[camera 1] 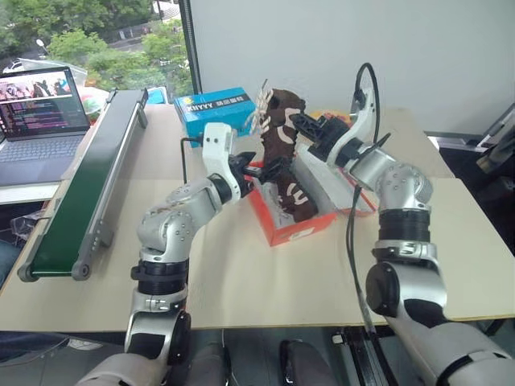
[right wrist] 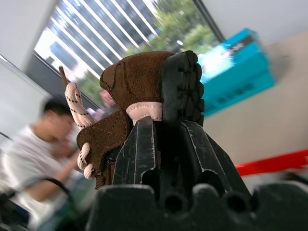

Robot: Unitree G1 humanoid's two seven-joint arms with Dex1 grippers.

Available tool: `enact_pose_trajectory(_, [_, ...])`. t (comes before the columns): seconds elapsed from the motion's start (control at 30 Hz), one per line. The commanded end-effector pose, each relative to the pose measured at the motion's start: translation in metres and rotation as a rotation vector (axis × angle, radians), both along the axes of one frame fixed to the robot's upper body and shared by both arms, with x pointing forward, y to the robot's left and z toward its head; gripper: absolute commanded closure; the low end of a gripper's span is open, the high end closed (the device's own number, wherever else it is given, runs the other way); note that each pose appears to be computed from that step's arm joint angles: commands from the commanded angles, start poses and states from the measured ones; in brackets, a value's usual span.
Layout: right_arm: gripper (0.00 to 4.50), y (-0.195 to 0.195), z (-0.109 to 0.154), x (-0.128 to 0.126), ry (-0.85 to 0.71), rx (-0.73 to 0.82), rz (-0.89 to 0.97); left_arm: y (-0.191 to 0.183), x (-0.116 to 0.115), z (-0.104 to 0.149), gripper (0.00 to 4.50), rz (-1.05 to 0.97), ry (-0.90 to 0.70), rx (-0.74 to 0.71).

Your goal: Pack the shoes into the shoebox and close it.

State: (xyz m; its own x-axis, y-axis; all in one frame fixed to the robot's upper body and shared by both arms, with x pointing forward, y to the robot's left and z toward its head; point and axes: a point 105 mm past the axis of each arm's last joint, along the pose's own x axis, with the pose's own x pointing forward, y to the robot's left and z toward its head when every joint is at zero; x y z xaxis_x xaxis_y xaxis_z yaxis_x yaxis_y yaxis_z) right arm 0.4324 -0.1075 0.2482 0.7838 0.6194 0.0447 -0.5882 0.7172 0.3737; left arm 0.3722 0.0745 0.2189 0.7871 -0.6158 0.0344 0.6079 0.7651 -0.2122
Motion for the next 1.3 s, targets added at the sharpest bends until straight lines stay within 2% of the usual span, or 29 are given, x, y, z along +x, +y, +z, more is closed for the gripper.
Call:
enact_pose_trajectory(0.03, [4.25,0.006,0.009,0.002,-0.145,-0.278,0.043,0.042,0.004,0.008,0.02,0.134,-0.114,0.163])
enact_pose_trajectory(0.1, [4.25,0.008,-0.003,0.005,-0.143,-0.350,0.070,0.070,0.006,0.003,0.02,0.201,-0.112,0.218])
enact_pose_trajectory(0.23, [4.25,0.008,-0.025,0.015,-0.080,-0.334,0.084,0.107,0.003,0.001,0.02,0.292,-0.114,0.271])
enact_pose_trajectory(0.4, [4.25,0.002,-0.061,0.021,-0.007,-0.395,0.075,0.110,0.000,-0.001,0.02,0.309,-0.115,0.265])
enact_pose_trajectory(0.57, [4.25,0.001,-0.076,0.023,0.036,-0.394,0.075,0.101,-0.005,-0.010,0.02,0.297,-0.099,0.249])
enact_pose_trajectory(0.67, [4.25,0.002,-0.067,0.024,0.014,-0.402,0.086,0.101,-0.008,-0.014,0.02,0.300,-0.089,0.248])
enact_pose_trajectory(0.8, [4.25,-0.002,-0.036,0.027,-0.082,-0.530,0.077,0.103,-0.010,-0.020,0.02,0.313,-0.077,0.257])
enact_pose_trajectory(0.93, [4.25,0.009,-0.004,0.021,-0.131,-0.525,0.127,0.103,-0.014,-0.021,0.02,0.318,-0.075,0.245])
enact_pose_trajectory(1.03, [4.25,0.023,0.011,0.012,-0.111,-0.419,0.207,0.103,-0.015,-0.024,0.02,0.326,-0.069,0.243])
enact_pose_trajectory(1.13, [4.25,0.037,0.017,-0.002,-0.044,-0.246,0.324,0.103,-0.017,-0.025,0.02,0.332,-0.067,0.238])
enact_pose_trajectory(1.3, [4.25,0.038,0.028,-0.008,0.005,-0.121,0.348,0.105,-0.020,-0.026,0.02,0.340,-0.064,0.236])
